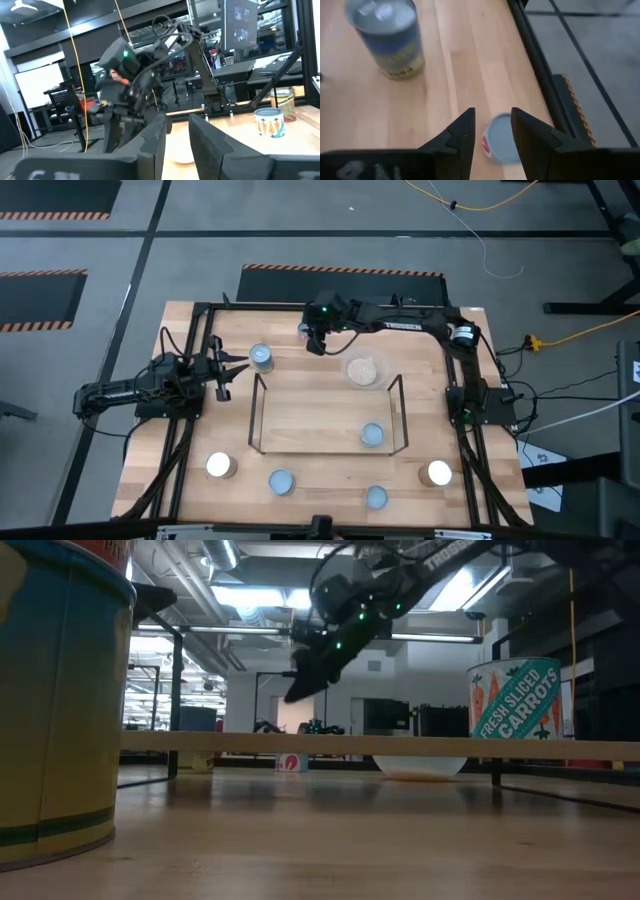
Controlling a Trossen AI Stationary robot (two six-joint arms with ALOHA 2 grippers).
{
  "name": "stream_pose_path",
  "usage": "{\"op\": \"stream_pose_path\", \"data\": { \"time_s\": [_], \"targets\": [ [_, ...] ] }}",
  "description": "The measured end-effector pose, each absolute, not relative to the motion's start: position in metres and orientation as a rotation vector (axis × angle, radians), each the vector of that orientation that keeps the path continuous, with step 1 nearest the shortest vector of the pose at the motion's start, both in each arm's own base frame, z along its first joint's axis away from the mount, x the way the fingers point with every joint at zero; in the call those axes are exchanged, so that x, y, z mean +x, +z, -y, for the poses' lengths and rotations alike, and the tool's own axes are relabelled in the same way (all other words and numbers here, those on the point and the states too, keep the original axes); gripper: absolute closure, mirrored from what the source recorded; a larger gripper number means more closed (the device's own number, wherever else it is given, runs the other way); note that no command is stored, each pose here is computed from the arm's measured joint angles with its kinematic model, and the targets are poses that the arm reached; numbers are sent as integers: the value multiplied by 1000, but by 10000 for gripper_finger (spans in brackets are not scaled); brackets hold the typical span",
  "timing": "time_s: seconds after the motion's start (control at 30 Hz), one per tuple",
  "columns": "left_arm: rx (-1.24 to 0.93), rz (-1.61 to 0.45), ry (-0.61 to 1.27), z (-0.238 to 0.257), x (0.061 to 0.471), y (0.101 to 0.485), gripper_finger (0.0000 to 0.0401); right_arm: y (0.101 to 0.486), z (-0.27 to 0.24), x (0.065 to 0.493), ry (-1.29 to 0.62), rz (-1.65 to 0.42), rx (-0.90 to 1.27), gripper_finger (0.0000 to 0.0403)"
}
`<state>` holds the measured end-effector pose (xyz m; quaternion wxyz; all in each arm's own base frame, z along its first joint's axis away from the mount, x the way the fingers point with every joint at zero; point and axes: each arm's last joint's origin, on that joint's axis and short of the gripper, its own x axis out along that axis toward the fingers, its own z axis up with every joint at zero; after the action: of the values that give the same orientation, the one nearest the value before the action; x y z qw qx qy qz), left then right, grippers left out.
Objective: Pick and place cans onto a shelf
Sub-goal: Put the canned tuna on the shelf
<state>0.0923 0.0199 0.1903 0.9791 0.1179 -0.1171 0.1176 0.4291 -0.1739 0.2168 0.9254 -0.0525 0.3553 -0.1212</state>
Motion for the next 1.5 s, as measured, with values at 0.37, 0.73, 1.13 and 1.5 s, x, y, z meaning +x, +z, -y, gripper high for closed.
{"op": "stream_pose_path", "data": {
  "time_s": [0.37,0.73,1.13,1.5],
  "targets": [
    [236,231,236,-20,92,190,323,174,190,435,-262,-793,-83,272],
    [233,202,233,-20,93,187,323,164,196,435,-268,-804,-78,272],
    [231,194,233,-20,93,186,323,158,208,422,-252,-876,23,272],
    [231,195,233,-20,93,186,323,161,217,420,-164,-814,26,272]
  ]
}}
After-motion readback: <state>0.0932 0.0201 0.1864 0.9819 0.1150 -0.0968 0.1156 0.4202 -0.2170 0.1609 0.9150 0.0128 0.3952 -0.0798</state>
